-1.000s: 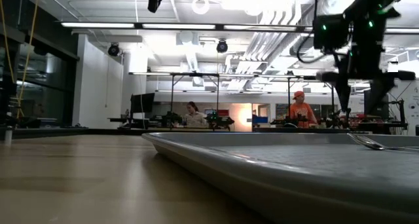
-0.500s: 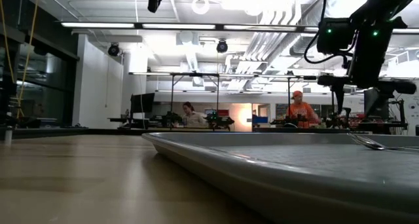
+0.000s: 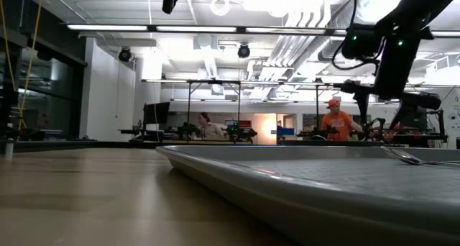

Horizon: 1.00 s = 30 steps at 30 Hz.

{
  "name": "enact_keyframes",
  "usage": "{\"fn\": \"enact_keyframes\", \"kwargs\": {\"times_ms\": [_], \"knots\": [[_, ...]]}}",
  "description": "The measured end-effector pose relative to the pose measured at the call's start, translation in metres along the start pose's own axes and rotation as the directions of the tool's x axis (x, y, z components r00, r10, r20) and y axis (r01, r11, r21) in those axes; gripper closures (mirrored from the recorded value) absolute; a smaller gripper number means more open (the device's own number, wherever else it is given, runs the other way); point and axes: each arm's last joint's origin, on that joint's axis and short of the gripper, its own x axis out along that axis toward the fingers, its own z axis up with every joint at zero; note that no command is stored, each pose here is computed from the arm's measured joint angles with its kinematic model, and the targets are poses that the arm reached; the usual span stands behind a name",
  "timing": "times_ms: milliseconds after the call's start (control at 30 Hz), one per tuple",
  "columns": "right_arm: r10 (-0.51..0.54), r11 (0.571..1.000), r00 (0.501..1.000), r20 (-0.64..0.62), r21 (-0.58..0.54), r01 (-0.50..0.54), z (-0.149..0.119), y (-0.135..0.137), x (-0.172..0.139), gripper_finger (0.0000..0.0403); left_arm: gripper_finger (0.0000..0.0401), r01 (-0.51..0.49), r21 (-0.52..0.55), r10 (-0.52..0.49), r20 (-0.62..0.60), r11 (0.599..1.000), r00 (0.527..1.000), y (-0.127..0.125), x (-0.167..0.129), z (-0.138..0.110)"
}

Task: Pick and place plate/cup/fork/spoon on tray
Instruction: Put the blue plate on the gray tray

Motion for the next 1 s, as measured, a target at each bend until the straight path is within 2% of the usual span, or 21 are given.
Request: {"fn": "enact_keyframes", "kwargs": {"times_ms": [167,367,467,800,1000], "knots": [[-0.094,0.995,0.996,-0.008,-0.018,0.094,-0.007,0.001,0.015,0.0151,0.0231,0.0,-0.002,0.0,0.0,1.0,1.0,0.0,0.0,0.0],[-0.121,0.992,0.993,0.01,-0.027,0.122,-0.011,0.005,0.027,0.0152,0.0231,0.0,-0.002,0.0,0.0,1.0,1.0,0.0,0.0,0.0],[-0.153,0.987,0.988,0.011,-0.04,0.153,-0.014,0.005,0.032,0.0166,0.0231,0.001,-0.003,-0.001,0.0,1.0,1.0,0.0,0.0,0.0],[-0.214,0.972,0.976,0.039,-0.089,0.216,-0.017,0.004,0.042,0.0292,0.0231,0.001,-0.002,-0.001,-0.001,1.0,1.0,0.0,0.0,0.0],[-0.212,0.964,0.976,0.042,-0.155,0.216,-0.017,0.004,0.042,0.039,0.0231,0.001,-0.001,-0.001,-0.001,1.0,1.0,0.0,0.0,0.0]]}}
